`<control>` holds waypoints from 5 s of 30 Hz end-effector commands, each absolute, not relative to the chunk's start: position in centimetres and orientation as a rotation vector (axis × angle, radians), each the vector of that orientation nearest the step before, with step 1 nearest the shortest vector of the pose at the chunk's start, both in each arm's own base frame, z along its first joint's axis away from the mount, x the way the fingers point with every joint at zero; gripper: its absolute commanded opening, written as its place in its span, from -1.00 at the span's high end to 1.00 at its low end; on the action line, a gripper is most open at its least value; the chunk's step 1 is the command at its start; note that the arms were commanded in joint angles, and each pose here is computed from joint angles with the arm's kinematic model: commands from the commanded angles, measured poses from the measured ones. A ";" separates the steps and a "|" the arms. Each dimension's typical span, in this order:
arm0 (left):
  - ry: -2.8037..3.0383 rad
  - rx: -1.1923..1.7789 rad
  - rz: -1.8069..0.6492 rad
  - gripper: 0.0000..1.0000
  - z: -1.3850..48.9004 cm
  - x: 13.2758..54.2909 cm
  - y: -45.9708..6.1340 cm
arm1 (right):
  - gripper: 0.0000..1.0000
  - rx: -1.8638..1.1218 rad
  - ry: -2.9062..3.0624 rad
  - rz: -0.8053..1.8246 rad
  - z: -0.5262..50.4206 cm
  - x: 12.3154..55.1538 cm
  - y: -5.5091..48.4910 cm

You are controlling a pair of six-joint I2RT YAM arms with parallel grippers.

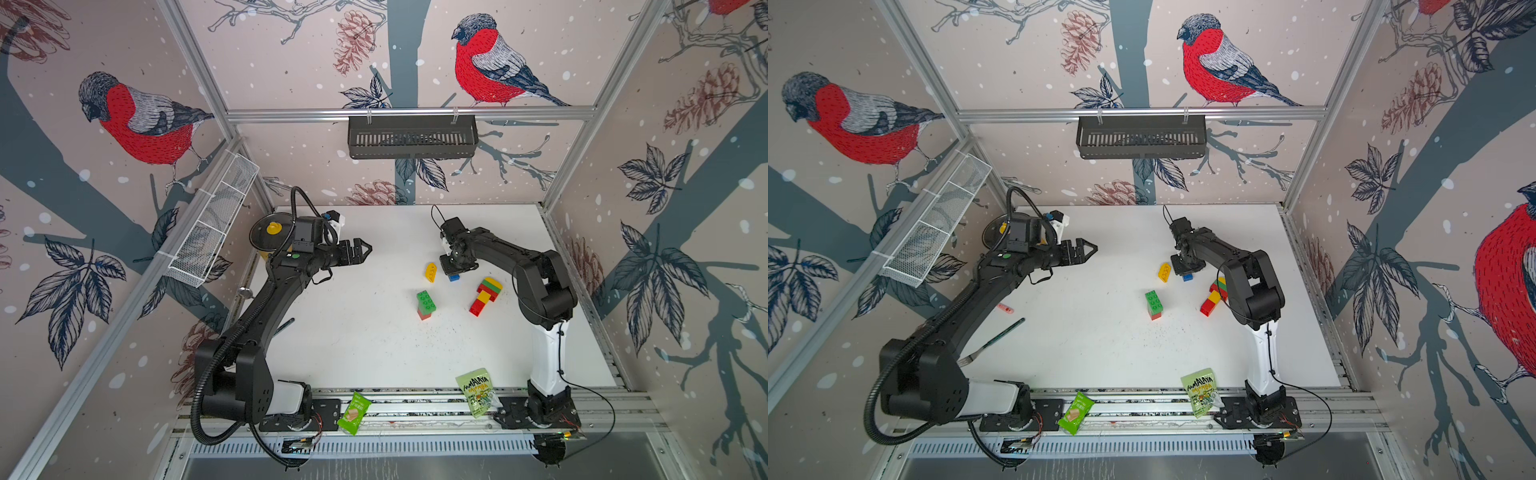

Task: Assemble an ice cream with lego
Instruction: Pick up the lego brick from the center of the board, then assemble the lego brick with the lego brick, then adjust the lego brick at the center of the board.

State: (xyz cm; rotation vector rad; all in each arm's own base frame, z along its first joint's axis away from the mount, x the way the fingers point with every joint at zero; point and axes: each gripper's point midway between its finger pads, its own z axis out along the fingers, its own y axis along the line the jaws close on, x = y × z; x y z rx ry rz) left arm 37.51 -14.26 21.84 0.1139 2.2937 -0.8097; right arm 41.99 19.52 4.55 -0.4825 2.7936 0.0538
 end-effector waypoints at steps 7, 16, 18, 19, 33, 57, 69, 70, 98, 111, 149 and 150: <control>2.254 0.039 -0.767 -0.97 21.4 37.3 -13.2 | 0.51 -0.697 2.645 0.153 14.1 36.6 24.9; 2.324 -0.124 -0.693 -0.97 18.8 36.5 -9.5 | 0.53 -0.794 2.751 0.171 13.8 28.8 28.3; 2.318 -0.116 -0.719 -0.97 18.9 36.4 -9.7 | 0.53 -0.784 2.757 0.167 13.9 28.4 28.5; 2.315 -0.111 -0.728 -0.97 19.0 36.4 -9.9 | 0.53 -0.772 2.760 0.163 14.0 28.4 28.5; 2.310 -0.094 -0.767 -0.97 19.1 36.1 -10.4 | 0.54 -0.648 2.854 0.213 14.5 26.9 29.0; 2.293 -0.079 -0.799 -0.97 19.5 36.0 -10.7 | 0.56 -0.656 2.880 0.176 12.3 25.9 29.0; 2.293 -0.084 -0.794 -0.97 19.5 36.0 -10.5 | 0.57 -0.676 2.893 0.098 11.4 25.6 28.2; 2.294 -0.082 -0.795 -0.97 19.5 36.0 -10.6 | 0.57 -0.679 2.896 0.078 11.3 25.5 28.1; 2.282 -0.090 -0.765 -0.97 19.8 35.8 -10.2 | 0.25 -0.699 2.852 0.100 11.6 26.0 28.9; 2.279 -0.102 -0.758 -0.97 19.7 36.0 -10.0 | -0.33 -0.628 2.719 0.239 15.3 27.9 30.8; 2.353 -0.138 -0.527 -0.97 17.9 37.6 -7.3 | -0.38 -0.335 2.789 0.492 3.7 42.4 26.8; 2.354 -0.136 -0.528 -0.97 17.9 37.6 -7.4 | -0.33 -0.337 2.796 0.481 3.4 42.6 26.9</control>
